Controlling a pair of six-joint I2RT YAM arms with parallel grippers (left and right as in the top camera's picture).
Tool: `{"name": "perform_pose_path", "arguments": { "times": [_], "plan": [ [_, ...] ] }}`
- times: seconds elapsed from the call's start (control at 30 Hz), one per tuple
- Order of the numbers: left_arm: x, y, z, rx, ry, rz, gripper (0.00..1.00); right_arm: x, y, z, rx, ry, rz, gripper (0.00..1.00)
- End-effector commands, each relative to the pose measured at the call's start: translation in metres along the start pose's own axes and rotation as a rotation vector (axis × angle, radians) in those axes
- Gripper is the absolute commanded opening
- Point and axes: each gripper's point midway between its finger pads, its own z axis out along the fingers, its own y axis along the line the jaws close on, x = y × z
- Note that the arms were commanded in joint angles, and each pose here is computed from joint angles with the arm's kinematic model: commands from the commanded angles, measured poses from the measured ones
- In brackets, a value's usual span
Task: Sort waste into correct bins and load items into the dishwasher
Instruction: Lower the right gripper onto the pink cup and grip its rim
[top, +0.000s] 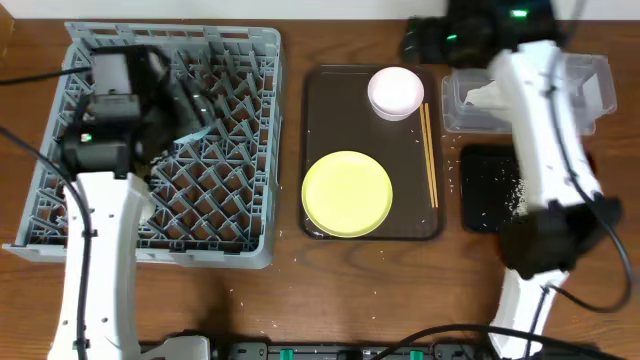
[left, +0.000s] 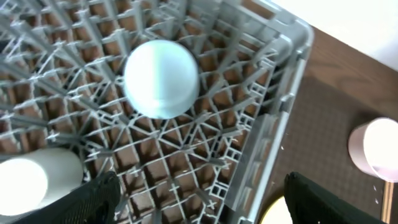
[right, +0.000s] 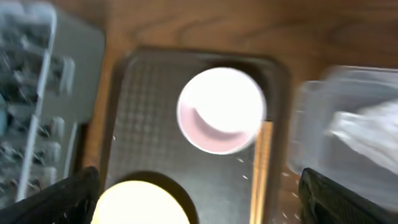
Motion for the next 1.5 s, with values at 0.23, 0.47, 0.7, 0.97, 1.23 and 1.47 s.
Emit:
{"name": "perform_pose_path", "arguments": {
  "times": [0.23,0.47,0.7,0.97,1.23,1.47],
  "plan": [
    [0.020,0.006,-0.008,-0.010,0.086,-0.037,0.90,0.040,0.042,0.120,-0.030,0.143,-0.178,0.99],
    [0.026,0.008,-0.008,-0.021,0.113,-0.037,0.91,0.050,0.041,0.158,0.079,0.144,-0.224,0.95],
    [0.032,0.017,-0.009,-0.064,0.131,-0.036,0.92,0.060,0.032,0.179,0.210,0.147,-0.268,0.75],
    [0.032,0.033,-0.010,-0.098,0.145,-0.071,0.93,0.078,0.023,0.203,0.227,0.200,-0.247,0.67],
    [0.024,0.061,-0.012,-0.145,0.129,-0.148,0.93,0.078,0.023,0.203,0.215,0.202,-0.238,0.16],
    [0.019,0.086,-0.015,-0.185,0.114,-0.211,0.93,0.069,0.032,0.180,0.210,0.198,-0.245,0.01]
  ]
}}
